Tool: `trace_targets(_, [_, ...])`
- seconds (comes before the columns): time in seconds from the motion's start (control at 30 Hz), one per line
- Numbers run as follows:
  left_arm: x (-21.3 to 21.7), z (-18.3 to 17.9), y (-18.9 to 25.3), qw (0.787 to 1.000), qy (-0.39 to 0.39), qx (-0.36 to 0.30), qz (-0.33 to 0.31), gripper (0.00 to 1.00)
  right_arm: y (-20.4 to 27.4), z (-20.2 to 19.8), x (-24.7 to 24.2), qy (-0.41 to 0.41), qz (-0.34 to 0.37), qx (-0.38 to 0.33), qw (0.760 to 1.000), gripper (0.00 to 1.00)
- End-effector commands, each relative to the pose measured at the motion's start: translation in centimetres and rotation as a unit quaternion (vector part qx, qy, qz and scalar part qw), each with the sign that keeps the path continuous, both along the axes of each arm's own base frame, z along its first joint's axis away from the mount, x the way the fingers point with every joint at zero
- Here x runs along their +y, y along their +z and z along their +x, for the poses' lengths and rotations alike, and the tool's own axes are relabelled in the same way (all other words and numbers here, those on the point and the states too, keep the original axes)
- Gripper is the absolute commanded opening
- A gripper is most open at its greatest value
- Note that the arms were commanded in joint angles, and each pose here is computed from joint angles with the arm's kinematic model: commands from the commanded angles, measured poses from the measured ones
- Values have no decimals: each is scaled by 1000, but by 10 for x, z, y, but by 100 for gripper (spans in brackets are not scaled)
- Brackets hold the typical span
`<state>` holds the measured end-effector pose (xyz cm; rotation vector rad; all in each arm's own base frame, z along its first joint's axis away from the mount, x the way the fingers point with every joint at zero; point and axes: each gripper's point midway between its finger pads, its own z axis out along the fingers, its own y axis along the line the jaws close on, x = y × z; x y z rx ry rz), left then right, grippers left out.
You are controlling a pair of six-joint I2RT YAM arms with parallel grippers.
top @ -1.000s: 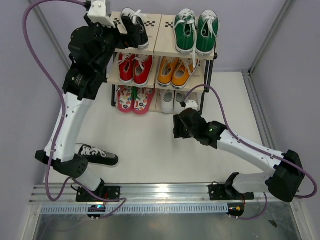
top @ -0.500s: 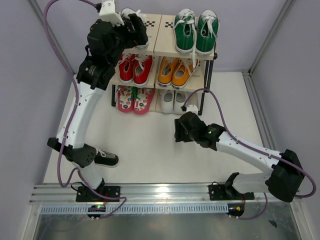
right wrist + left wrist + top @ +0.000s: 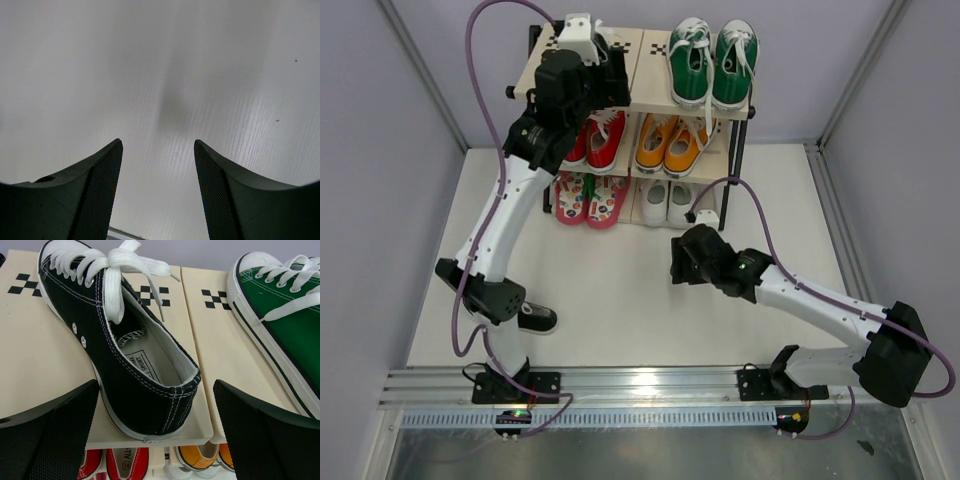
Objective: Place and organize the shoes onto the shoe shelf
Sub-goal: Place the shoe at the shoe shelf.
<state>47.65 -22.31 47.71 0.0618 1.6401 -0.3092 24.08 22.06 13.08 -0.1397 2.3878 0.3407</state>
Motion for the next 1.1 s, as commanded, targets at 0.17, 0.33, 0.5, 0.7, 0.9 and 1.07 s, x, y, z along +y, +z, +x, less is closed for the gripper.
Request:
trace_targets(0.17, [10, 9, 11, 999, 42, -22, 11, 99, 9, 3, -8, -29, 14, -23, 999, 64])
trace_targets(0.33, [5, 15, 1, 998, 31, -20, 41, 95, 9, 2, -11, -33, 15, -27, 999, 64])
trace_targets(0.5, [-10, 16, -6, 999, -7, -13, 41, 81, 6, 2, -12, -34, 14, -25, 999, 64])
trace_targets(0.7, [-26, 9, 3, 996, -62, -36, 48, 74, 6, 1, -14, -40, 16, -26, 999, 64])
trace_targets(0.9, [-42, -11, 16, 985, -139, -72, 69, 68, 2, 0, -15, -43, 16, -24, 999, 64])
trace_targets(1.07, [-45, -18, 5, 978, -166, -66, 105, 70, 0, -1, -14, -41, 19, -22, 999, 64])
